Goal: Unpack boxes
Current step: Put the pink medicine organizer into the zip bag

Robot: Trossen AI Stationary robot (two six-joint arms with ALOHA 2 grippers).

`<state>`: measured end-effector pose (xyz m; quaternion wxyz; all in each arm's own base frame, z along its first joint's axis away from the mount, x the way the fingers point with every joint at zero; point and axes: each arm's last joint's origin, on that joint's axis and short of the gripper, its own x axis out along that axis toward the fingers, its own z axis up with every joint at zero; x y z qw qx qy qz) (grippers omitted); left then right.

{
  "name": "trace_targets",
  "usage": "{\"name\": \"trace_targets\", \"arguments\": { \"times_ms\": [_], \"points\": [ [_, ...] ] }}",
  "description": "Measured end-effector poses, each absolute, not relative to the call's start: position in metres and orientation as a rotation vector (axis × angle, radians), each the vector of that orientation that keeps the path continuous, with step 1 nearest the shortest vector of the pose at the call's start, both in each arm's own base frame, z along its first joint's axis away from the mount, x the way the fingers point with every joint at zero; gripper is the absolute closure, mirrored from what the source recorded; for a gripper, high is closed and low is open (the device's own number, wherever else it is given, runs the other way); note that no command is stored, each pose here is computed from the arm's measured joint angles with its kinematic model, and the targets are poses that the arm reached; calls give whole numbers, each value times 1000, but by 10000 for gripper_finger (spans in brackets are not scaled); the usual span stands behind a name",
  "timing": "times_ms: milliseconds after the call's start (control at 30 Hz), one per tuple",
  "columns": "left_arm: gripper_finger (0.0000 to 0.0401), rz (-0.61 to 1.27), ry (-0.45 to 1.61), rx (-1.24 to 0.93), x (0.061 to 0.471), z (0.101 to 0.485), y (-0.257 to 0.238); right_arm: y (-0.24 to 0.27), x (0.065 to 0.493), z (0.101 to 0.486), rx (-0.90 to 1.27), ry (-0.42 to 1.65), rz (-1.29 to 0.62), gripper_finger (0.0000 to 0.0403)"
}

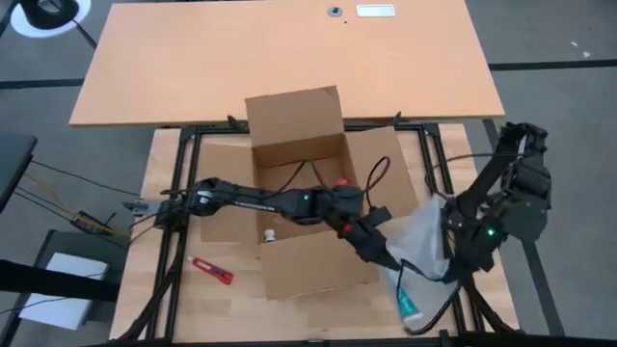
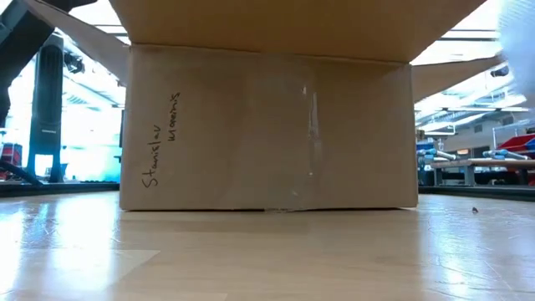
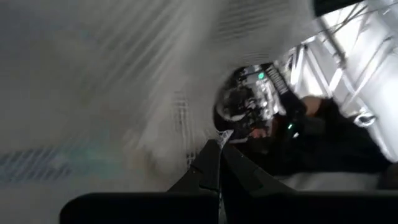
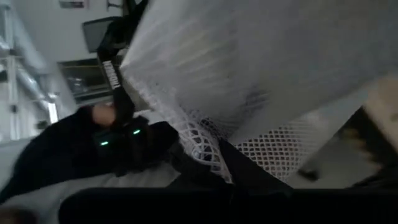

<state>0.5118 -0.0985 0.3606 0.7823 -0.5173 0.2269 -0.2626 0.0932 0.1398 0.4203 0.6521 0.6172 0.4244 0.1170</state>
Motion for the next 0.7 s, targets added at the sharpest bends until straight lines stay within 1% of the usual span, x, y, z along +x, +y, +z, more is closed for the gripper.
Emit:
{"name": "trace_targets", "arguments": {
  "times_ms": [67, 200, 300, 500, 600, 700],
  "points": [
    [396, -589, 542, -1104, 511, 357, -99, 147, 89, 420, 1462, 972, 313, 403],
    [396, -767, 669, -1087, 513, 343, -112, 157, 86, 422, 1510, 959, 389, 403],
    [396, -776, 717, -1108, 516, 333, -118, 159, 87, 419, 1477, 962, 370, 403],
    [396, -874, 801, -1170, 514, 336, -124, 166, 90, 404, 1367, 1002, 317, 403],
    [396, -906, 796, -1159, 513, 338, -128, 167, 91, 387, 1349, 1000, 269, 403],
    [396, -899, 785, -1141, 516, 333, -122, 169, 90, 362, 1367, 1018, 242, 403]
  ]
}}
